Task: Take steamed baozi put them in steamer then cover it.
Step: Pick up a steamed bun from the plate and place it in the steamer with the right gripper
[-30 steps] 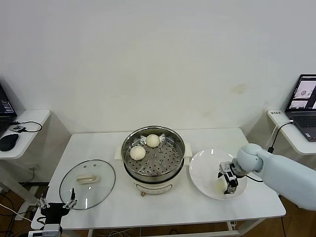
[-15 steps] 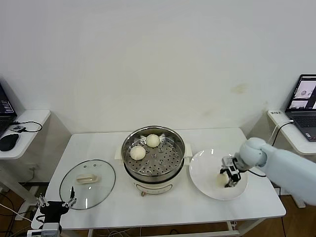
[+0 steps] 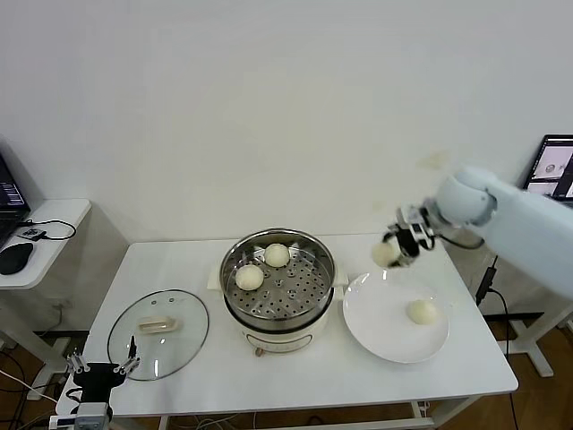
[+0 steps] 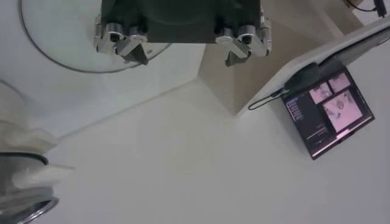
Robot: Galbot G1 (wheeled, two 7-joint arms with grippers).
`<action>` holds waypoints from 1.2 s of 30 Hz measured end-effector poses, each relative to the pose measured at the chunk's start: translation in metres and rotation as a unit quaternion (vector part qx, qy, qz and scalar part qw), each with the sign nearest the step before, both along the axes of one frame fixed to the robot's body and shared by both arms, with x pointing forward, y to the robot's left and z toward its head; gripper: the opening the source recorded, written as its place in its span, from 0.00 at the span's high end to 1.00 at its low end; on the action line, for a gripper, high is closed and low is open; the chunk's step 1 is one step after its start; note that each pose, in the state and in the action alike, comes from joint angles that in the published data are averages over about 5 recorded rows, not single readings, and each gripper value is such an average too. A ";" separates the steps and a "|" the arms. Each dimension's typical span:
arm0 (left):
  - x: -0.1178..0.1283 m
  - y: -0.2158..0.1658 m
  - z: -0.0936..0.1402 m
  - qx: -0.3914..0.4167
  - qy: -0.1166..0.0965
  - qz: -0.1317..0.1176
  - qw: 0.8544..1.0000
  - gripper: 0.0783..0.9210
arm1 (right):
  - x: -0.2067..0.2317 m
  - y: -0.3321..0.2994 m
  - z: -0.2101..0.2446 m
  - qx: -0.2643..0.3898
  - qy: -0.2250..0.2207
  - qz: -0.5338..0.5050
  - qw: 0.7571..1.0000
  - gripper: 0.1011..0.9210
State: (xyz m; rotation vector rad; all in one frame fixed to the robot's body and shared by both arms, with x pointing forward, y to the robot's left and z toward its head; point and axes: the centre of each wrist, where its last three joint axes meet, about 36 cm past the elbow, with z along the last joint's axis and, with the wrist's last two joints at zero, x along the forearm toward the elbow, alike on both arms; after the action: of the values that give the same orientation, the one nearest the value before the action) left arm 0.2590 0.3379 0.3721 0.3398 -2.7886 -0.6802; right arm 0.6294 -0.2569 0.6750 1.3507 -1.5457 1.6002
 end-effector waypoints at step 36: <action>-0.005 0.002 0.001 -0.009 -0.009 0.026 1.000 0.12 | -0.017 0.236 -0.078 -0.114 0.024 0.401 0.909 0.36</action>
State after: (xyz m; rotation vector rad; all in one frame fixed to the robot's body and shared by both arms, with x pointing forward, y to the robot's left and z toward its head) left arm 0.2537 0.3395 0.3732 0.4165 -2.7894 -0.6437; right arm 0.6127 -0.0206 0.5966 2.0028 -0.7368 2.0963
